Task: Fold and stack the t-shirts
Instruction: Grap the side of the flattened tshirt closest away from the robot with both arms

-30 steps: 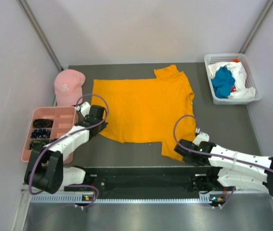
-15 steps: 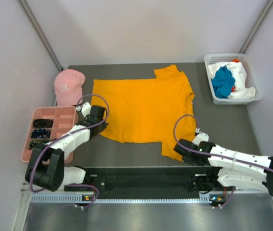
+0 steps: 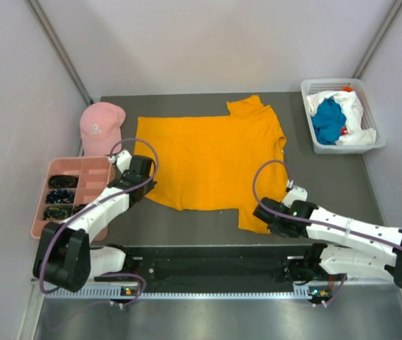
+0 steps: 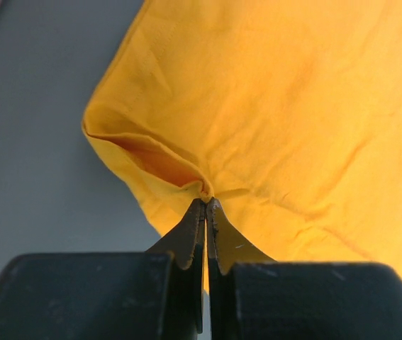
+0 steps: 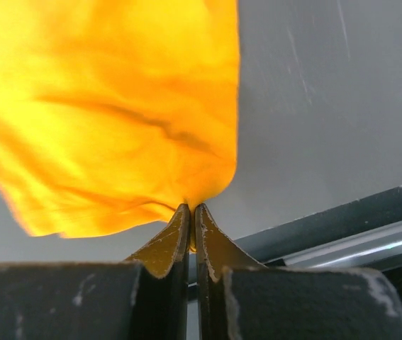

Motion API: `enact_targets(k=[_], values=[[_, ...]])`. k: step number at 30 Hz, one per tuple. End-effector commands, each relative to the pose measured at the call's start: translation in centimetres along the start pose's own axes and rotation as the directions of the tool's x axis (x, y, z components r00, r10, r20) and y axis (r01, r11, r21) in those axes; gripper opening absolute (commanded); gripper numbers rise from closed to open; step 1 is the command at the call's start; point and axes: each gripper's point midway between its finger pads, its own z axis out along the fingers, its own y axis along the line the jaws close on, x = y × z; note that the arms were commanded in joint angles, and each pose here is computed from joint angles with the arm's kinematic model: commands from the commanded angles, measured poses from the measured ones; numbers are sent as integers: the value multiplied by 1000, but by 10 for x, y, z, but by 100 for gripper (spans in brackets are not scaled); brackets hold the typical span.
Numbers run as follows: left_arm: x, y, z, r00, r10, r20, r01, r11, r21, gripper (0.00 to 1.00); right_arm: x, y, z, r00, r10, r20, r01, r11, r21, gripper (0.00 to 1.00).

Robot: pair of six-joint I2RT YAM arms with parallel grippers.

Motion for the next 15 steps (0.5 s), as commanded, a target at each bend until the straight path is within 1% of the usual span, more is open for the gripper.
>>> enact_targets(k=[1,4,8,15], values=[[-28,8,-21,994,10,106,-9,1000,-15,0,-39,8,-26,991,-3,133,6,1000,-26,0],[-37,16,-29,989,19,144,-14,999,-32,0,-54,10,-34,983,11,181,-6,1000,-28,0],[-41,21,-36,989,18,148,-12,999,-41,0,-72,9,-42,975,26,223,-23,1000,-16,0],[-53,31,-46,980,15,198,-2,998,-69,0,-108,10,-41,956,42,291,-39,999,-17,0]])
